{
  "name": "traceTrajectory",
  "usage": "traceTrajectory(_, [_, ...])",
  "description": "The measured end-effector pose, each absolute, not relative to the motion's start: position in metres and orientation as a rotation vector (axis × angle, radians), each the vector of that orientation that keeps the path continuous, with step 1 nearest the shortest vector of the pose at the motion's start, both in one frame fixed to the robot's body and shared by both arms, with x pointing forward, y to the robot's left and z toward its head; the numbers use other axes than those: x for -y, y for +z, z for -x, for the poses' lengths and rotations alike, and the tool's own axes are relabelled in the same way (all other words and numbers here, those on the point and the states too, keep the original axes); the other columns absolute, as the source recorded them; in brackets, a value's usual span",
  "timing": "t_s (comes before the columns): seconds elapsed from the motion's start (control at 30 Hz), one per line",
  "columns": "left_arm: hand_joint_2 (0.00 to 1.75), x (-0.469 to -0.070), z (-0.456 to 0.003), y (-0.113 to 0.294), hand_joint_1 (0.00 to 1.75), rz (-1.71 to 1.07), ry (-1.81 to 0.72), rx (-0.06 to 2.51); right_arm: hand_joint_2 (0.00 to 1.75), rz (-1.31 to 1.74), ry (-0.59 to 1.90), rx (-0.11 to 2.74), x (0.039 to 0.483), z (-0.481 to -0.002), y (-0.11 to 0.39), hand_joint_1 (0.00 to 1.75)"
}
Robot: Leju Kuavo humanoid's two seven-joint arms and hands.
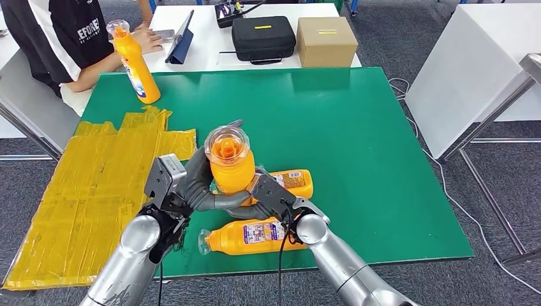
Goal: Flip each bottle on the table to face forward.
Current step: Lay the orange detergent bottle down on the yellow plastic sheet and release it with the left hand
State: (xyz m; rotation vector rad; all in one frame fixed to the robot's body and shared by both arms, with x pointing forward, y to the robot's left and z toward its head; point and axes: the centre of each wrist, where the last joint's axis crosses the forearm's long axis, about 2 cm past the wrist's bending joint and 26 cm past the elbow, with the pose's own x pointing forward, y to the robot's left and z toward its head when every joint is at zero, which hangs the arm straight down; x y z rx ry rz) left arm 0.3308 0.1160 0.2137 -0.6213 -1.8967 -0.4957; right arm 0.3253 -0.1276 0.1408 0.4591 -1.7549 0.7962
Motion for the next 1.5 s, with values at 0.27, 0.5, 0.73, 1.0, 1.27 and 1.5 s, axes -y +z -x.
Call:
traceTrajectory(0.27, [1.75, -0.116, -0.329, 0.210, 1.71, 0.635, -0.503, 1.892, 1.75, -0.451, 0.807, 1.747, 0.131, -0.323, 0.137, 1.75])
traceTrajectory(0.5, [1.75, -0.115, -0.328, 0.209, 1.75, 0.637, -0.505, 1.891, 1.75, -0.454, 0.798, 1.747, 0.131, -0.319, 0.135, 1.75])
traceTrajectory(0.73, [1.75, -0.115, -0.325, 0.206, 1.75, 0.636, -0.503, 1.886, 1.75, -0.460, 0.792, 1.745, 0.133, -0.311, 0.131, 1.75])
traceTrajectory(1.0, [1.75, -0.115, -0.325, 0.206, 1.75, 0.624, -0.500, 1.909, 1.75, -0.446, 0.784, 1.774, 0.138, -0.309, 0.130, 1.58])
traceTrajectory(1.27, [1.75, -0.124, -0.332, 0.208, 1.75, 0.505, -0.462, 1.956, 1.75, -0.398, 0.756, 1.851, 0.150, -0.308, 0.137, 0.00])
traceTrajectory(1.5, [1.75, -0.138, -0.342, 0.213, 1.75, 0.399, -0.421, 1.993, 1.75, -0.361, 0.728, 1.909, 0.163, -0.305, 0.147, 0.00])
